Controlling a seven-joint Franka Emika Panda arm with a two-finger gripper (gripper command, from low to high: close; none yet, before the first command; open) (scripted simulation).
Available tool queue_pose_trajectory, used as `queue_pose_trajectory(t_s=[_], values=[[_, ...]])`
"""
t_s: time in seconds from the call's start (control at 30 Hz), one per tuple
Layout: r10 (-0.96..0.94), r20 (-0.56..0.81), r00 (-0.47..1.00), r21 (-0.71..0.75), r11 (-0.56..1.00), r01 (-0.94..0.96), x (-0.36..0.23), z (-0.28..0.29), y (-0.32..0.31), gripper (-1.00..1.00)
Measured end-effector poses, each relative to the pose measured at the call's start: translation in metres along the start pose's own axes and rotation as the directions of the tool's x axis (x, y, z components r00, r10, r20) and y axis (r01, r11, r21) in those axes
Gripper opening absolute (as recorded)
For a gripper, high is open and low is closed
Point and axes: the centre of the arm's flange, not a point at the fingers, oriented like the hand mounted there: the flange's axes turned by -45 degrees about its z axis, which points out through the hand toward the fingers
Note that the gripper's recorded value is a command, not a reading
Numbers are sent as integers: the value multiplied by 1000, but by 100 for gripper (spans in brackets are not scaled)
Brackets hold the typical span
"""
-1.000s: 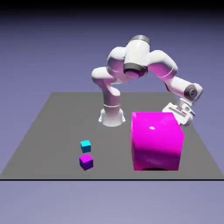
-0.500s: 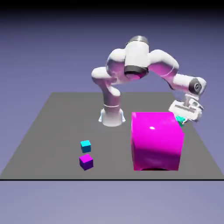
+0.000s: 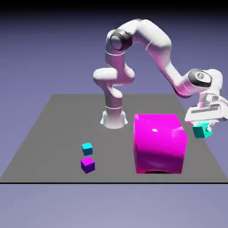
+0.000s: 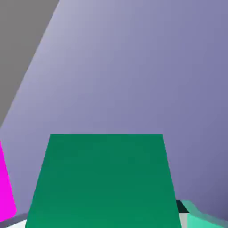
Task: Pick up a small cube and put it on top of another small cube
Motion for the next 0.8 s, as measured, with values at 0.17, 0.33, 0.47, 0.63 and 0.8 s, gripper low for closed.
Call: queue_pose_trajectory(t_s=[0.17, 0.33, 0.47, 0.63, 0.8], values=[[87, 71, 994, -27, 996, -85, -122, 32, 33, -100], [140, 206, 969, 426, 878, -217, -176, 164, -101, -100], [143, 317, 938, 710, 620, -334, -214, 223, -231, -100], [148, 354, 924, 769, 517, -377, -236, 247, -290, -100], [147, 352, 924, 768, 519, -375, -230, 273, -327, 100]])
